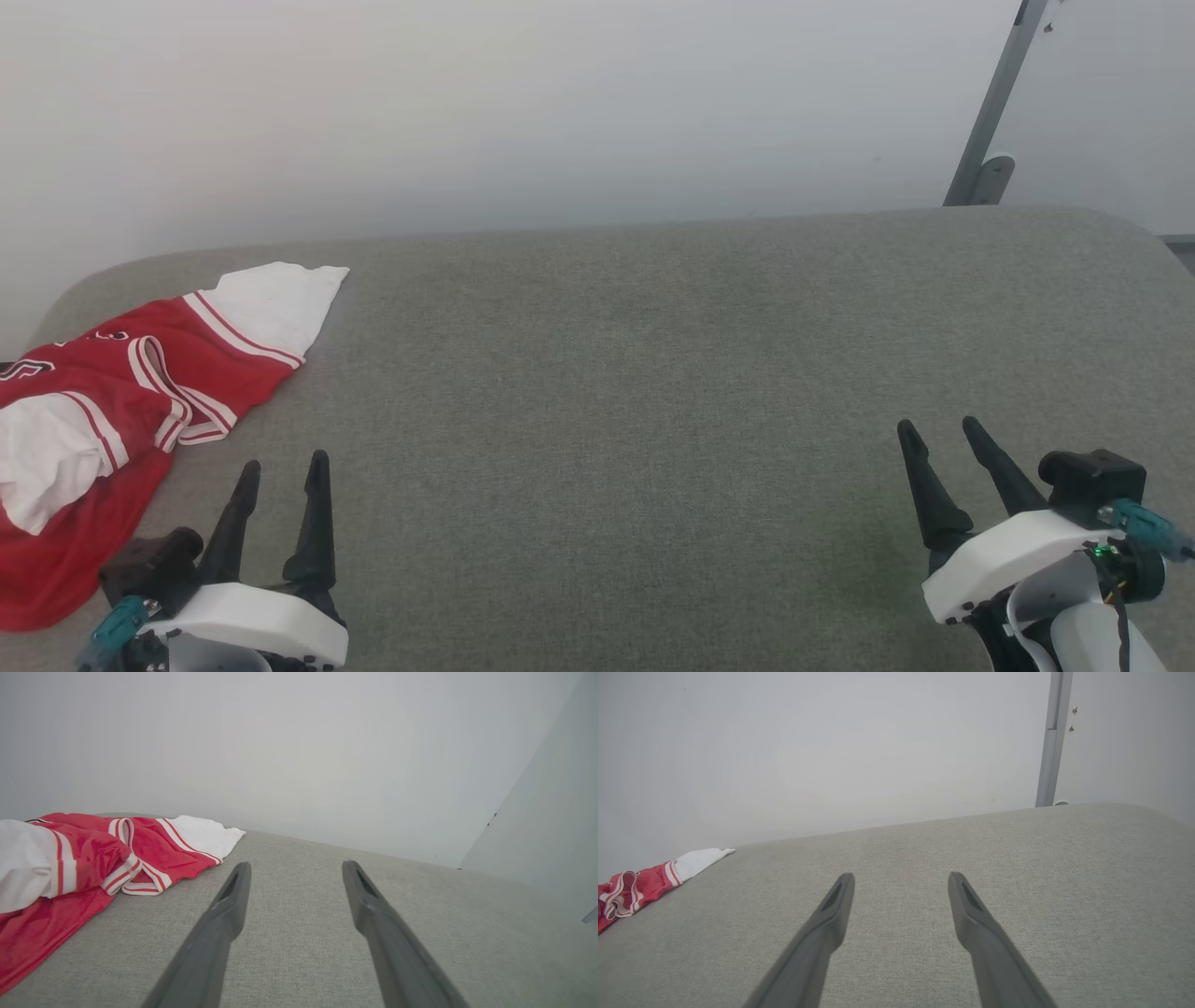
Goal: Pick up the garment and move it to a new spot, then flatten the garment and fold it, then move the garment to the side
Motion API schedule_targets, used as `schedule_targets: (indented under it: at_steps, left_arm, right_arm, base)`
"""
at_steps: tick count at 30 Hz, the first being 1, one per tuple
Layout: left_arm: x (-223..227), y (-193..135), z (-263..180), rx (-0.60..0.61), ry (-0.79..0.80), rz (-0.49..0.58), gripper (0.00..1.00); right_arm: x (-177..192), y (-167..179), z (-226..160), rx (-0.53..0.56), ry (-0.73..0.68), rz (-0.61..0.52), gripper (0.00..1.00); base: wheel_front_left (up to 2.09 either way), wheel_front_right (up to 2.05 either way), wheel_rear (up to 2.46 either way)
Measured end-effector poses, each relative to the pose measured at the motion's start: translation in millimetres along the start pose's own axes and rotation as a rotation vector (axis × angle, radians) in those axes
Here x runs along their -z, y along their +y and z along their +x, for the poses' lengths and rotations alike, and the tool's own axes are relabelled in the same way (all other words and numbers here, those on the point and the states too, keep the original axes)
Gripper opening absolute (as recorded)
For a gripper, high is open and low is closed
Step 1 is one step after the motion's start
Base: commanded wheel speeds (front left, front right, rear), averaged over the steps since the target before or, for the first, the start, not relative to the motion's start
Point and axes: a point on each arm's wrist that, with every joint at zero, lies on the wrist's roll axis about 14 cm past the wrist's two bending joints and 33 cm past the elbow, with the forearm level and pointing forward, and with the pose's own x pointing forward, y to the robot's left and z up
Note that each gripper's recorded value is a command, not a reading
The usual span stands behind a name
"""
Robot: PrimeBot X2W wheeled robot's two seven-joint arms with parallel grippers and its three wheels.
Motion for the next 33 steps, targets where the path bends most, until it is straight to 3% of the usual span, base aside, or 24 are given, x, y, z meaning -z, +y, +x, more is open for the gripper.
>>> schedule_targets:
  at_steps: [17, 33]
  left_arm:
    - [-2.4, -5.0, 0.2, 0.038, -0.015, 0.116, 1.0]
    - [1.4, -5.5, -0.9, 0.042, -0.003, 0.102, 1.0]
  right_arm:
    - [-7.1, 0.2, 0.0, -0.015, -0.03, -0.127, 1.0]
    - [-8.0, 0.5, 0.8, -0.016, -0.035, -0.133, 1.0]
  base:
    - [0.0, 0.0, 0.0]
    - [0.0, 0.0, 0.0]
